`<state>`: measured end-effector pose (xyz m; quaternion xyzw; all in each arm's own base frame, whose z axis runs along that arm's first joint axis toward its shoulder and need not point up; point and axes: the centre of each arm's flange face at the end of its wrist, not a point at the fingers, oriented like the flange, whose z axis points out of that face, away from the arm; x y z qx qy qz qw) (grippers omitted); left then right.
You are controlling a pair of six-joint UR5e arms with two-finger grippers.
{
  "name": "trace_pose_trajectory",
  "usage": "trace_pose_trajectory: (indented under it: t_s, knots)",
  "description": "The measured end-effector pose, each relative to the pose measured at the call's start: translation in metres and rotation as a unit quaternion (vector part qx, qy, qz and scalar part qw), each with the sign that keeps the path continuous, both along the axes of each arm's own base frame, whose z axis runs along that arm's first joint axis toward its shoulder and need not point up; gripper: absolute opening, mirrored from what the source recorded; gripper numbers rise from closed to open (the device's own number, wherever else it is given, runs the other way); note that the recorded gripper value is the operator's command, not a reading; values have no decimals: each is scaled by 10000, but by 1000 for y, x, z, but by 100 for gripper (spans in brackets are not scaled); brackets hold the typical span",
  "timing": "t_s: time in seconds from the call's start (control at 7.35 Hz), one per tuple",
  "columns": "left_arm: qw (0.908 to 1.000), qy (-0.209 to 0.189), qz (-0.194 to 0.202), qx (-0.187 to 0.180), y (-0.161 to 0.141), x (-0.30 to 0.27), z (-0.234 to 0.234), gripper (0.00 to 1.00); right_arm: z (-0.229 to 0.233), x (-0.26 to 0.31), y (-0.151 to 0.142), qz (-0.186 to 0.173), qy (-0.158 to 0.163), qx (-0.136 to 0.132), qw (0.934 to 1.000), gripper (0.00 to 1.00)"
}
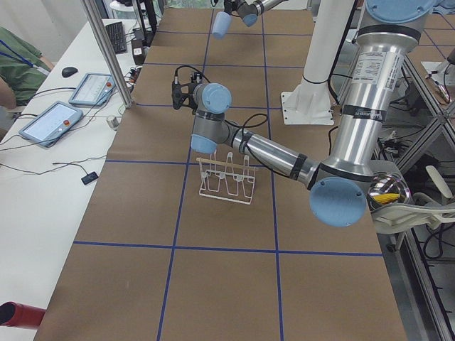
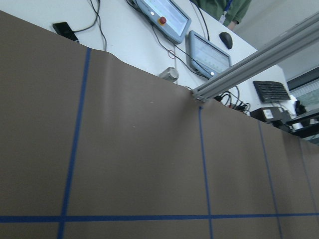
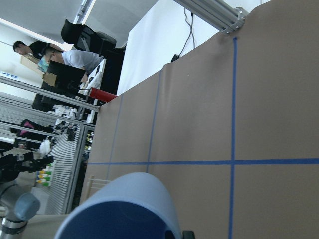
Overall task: Hang cup on cup holder
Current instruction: 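Carry the cup toward the center while the left gripper approaches, then close the left gripper around the cup's closed end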
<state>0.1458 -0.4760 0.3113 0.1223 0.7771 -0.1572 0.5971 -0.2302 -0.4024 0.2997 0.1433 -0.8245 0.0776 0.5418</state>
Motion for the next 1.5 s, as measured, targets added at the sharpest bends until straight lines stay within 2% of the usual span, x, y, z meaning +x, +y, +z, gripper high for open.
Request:
trace_pose_trajectory:
  t_s: [0.27, 0.68, 1.09, 1.5]
  knots:
    - [9936, 1041, 346, -258, 22, 38, -36, 98, -8, -21, 24, -178, -595, 164, 9979, 0]
    - [9694, 2258, 771, -585, 73, 88, -100, 98, -23, -47, 51, -462, -1150, 449, 9913, 0]
    - [9545, 2623, 1274, -620, 103, 135, -138, 98, -52, -69, 61, -734, -1436, 663, 9847, 0]
    - [9492, 2643, 1572, -662, 119, 164, -156, 98, -62, -76, 66, -831, -1533, 741, 9819, 0]
